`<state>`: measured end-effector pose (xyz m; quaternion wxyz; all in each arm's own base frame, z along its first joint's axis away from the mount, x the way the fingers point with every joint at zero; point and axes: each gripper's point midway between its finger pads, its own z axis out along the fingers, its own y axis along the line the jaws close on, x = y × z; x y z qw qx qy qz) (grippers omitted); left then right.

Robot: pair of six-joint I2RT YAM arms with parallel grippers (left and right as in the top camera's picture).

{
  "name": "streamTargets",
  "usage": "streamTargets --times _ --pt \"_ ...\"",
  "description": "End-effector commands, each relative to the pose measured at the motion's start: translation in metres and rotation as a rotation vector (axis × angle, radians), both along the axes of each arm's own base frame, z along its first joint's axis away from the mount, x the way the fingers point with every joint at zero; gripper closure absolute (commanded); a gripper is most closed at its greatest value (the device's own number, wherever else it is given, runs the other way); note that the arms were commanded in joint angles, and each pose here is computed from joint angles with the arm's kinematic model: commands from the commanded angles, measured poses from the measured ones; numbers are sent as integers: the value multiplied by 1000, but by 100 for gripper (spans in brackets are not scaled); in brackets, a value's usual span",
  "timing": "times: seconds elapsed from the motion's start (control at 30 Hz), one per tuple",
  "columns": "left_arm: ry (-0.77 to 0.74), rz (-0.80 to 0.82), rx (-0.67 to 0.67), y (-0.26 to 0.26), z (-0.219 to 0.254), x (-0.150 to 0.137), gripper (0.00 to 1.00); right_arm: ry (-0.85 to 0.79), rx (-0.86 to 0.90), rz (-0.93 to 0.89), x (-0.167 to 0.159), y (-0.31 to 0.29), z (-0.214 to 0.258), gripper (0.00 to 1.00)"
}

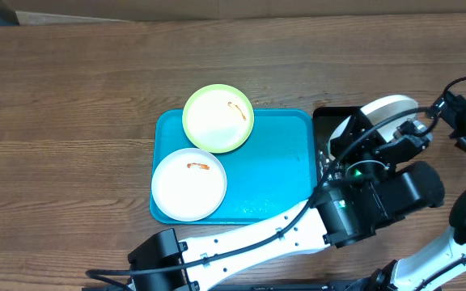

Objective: Clean dirty plates on tray and stack at the side
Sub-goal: 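Lift the cleaned white plate with the left gripper off the tray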

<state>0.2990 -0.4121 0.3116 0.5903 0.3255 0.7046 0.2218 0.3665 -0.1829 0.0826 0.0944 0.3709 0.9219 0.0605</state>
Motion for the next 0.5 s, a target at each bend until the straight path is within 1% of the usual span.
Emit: streamTargets --times 0.0,0.1,0.17,0.27,0.37,0.47 --pt "-70 70 22 12 25 4 96 -32 -21 -8 3 -4 13 0" --pt "-78 77 -13 11 29 4 96 -32 -21 -8 3 -4 13 0" --pt "-71 88 -66 13 26 5 96 -32 -21 -8 3 -4 13 0" --pt "3 68 -134 12 7 8 96 -32 -21 -8 3 -4 13 0" --pt "184 21 -213 9 -31 8 96 -32 -21 -8 3 -4 13 0" --pt "473 -24 -338 4 -76 0 96 -32 -21 -8 3 -4 13 0"
